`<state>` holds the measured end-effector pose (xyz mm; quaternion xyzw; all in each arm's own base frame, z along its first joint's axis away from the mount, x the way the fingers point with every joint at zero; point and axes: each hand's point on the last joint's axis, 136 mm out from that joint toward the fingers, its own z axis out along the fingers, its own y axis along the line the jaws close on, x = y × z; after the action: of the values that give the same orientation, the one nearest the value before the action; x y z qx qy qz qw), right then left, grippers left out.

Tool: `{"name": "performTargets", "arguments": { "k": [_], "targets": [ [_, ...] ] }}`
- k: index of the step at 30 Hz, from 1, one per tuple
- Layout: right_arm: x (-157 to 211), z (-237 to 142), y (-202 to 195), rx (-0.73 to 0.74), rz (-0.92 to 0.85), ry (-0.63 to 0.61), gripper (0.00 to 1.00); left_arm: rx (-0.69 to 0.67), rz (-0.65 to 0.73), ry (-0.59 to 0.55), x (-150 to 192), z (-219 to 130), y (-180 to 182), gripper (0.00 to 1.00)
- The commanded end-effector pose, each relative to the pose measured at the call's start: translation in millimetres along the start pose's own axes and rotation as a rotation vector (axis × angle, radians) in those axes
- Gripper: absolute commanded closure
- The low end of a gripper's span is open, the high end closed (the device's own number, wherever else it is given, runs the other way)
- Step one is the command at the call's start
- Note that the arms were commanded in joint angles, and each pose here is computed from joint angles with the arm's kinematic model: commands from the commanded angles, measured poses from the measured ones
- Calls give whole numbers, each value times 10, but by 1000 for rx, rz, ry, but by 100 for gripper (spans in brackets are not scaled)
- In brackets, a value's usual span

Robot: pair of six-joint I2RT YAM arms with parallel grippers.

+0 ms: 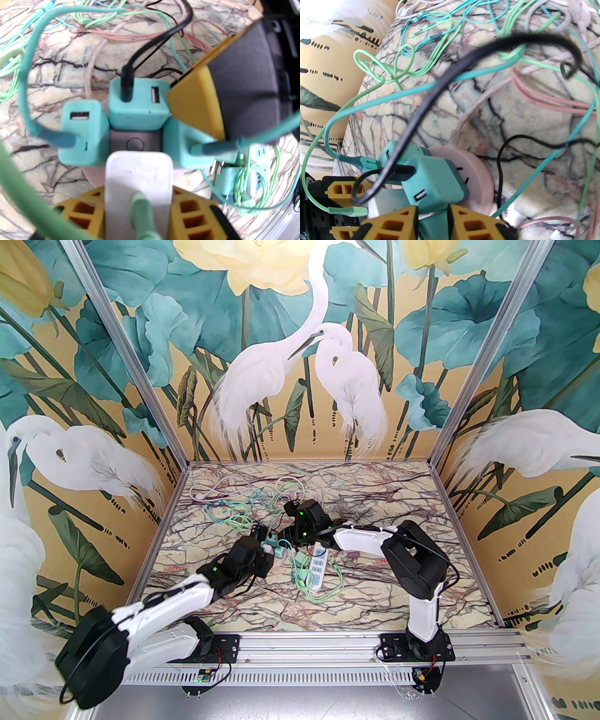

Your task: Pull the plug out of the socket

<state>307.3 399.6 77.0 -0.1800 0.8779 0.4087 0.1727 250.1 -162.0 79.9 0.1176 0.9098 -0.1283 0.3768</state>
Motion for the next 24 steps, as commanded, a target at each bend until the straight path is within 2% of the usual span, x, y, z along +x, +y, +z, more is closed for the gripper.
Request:
{"name": "performTargets", "arguments": {
  "k": [1,9,13,18,24],
  "targets": [
    [737,96,-977,322,117,193,72,180,-49,-206,-476,-250,-359,76],
    [749,118,-980,319,118,199,72,155,-31,-117,-580,-171,-428,77],
    [754,108,-986,325,115,201,72,126,-14,-106,-765,-151,-459,77],
    [739,96,-972,324,112,197,72,45,14,-106,-912,-277,-340,76],
    [735,96,-973,322,114,195,72,-39,-30,-153,-993,-542,-71,74]
  ]
}}
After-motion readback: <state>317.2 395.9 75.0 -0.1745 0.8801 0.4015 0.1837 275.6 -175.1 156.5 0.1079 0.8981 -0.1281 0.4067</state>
